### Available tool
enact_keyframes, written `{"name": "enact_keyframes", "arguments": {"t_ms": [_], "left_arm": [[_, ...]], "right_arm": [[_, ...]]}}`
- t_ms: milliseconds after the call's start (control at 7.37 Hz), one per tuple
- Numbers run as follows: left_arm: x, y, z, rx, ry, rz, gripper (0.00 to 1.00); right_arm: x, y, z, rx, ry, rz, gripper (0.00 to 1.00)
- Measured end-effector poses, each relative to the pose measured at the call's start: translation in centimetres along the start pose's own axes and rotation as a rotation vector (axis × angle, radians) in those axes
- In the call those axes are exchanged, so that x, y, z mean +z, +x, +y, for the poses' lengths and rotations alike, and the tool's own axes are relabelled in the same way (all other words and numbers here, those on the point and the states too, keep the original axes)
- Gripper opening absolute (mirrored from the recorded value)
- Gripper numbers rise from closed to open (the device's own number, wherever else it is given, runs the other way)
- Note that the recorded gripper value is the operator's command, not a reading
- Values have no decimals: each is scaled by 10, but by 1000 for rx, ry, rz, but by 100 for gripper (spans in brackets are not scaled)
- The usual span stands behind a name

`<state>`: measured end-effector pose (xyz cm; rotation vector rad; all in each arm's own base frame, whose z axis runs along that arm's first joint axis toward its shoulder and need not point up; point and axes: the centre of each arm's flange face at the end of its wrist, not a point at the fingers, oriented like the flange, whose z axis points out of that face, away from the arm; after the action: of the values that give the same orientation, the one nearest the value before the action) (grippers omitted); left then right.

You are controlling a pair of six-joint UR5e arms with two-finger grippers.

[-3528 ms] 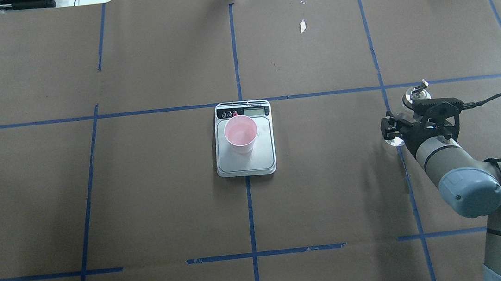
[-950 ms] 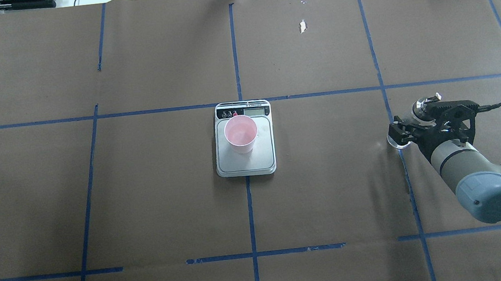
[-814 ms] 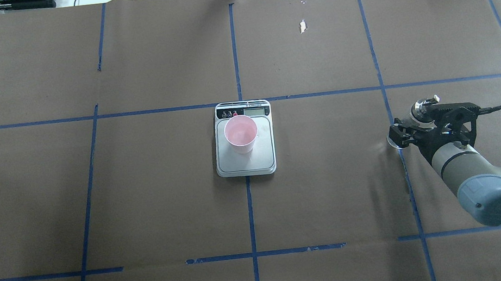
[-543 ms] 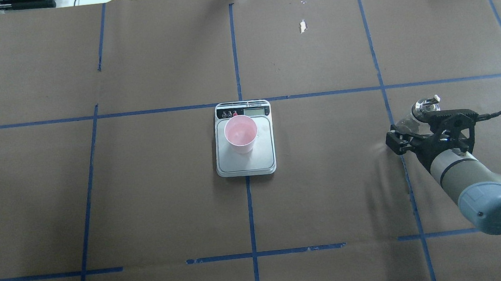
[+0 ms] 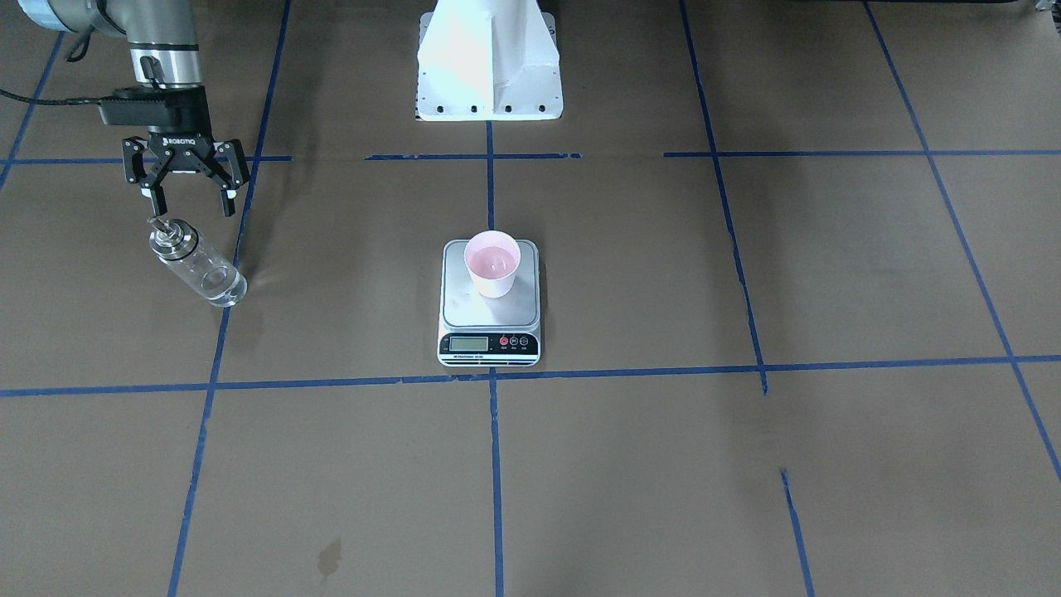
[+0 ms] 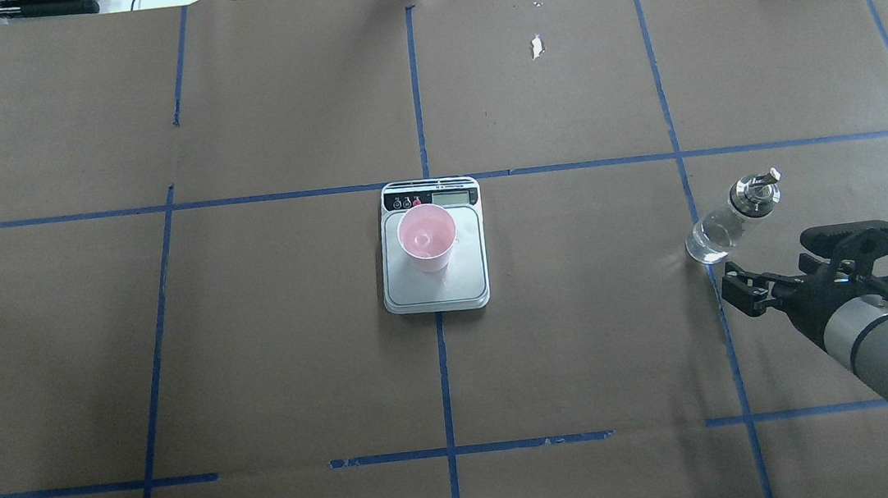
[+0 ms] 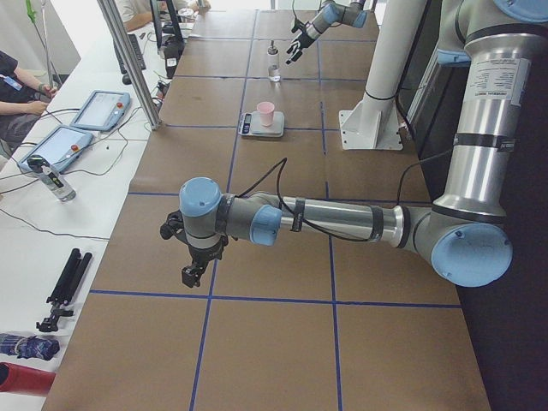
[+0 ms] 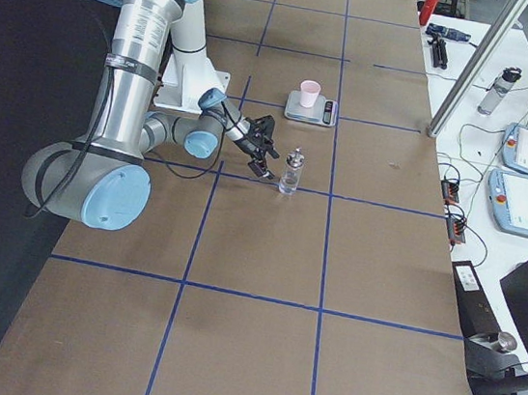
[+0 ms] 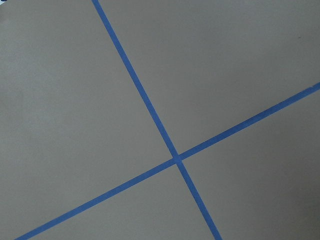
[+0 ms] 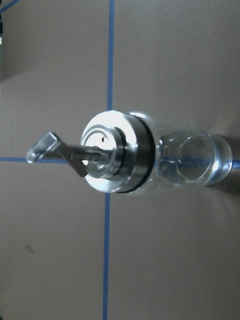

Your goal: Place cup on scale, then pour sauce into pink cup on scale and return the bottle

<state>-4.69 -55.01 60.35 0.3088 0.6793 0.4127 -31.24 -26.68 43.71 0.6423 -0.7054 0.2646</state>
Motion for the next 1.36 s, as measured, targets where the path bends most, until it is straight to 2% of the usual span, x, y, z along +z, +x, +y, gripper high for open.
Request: {"name": "enact_keyframes", "arguments": {"t_ms": [136, 407, 678, 950, 1221, 1357], "left_arm": [[0, 0, 0, 1, 0, -1, 100], [0, 0, 1, 0, -1, -1, 100], [0, -1, 1, -2, -2, -1, 100], [0, -1, 1, -2, -1, 1, 100], [0, 0, 1, -1, -1, 3, 100], [1, 0, 1, 0, -1, 2, 100]], "right_arm": [[-31, 4, -14, 17, -61, -29, 100], [-82, 12, -66, 84, -160, -64, 100], [-113, 54, -127, 82, -242, -100, 100], [-106, 133, -164, -29, -312, -126, 100], [-68, 230, -176, -166, -366, -136, 100], [-55, 267, -178, -189, -397, -149, 100]]}}
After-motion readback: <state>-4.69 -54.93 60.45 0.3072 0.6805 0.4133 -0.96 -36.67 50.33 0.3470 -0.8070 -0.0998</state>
